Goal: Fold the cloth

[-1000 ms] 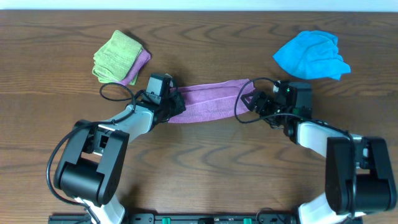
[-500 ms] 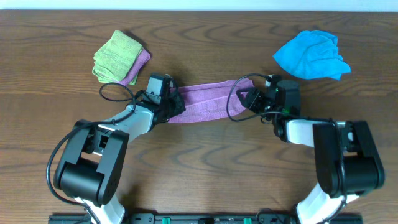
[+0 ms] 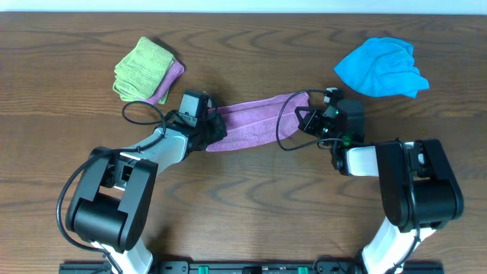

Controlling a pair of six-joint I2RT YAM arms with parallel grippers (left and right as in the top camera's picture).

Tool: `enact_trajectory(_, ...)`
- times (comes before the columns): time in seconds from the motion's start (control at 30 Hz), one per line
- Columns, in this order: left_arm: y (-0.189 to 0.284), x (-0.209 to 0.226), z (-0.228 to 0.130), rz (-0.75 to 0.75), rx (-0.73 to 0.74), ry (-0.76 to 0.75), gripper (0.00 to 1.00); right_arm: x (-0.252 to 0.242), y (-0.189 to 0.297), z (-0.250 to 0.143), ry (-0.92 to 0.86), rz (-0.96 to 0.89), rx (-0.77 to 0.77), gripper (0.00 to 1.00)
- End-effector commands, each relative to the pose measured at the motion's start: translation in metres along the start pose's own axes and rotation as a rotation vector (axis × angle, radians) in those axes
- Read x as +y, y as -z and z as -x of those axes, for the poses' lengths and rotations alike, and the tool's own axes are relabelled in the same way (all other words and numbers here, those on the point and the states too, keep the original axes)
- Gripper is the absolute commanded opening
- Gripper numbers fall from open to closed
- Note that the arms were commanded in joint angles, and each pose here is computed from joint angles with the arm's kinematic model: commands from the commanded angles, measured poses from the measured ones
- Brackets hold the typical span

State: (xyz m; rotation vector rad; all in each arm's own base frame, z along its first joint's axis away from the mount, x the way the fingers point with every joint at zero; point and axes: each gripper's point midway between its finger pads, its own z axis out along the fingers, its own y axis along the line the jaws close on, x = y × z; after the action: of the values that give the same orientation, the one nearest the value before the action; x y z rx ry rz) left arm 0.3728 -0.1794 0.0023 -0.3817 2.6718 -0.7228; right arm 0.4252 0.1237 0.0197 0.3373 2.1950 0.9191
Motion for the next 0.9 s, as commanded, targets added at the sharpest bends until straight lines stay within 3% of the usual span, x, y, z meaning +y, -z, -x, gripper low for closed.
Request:
enact_trajectory(0.0, -0.002, -0.003, 0.003, 0.001, 0.006, -0.004, 0.06, 0.008, 0.002, 0.002, 0.040, 0.030, 0.001, 0.01)
enact_trajectory(0.4, 0.001, -0.011, 0.012, -0.006, -0.014, -0.010, 0.06, 0.074, 0.016, 0.037, 0.183, 0.176, -0.053, 0.01)
enact_trajectory(0.87, 0.002, -0.004, 0.020, 0.017, -0.041, -0.001, 0.06, 0.139, -0.010, 0.013, 0.455, 0.205, 0.126, 0.01)
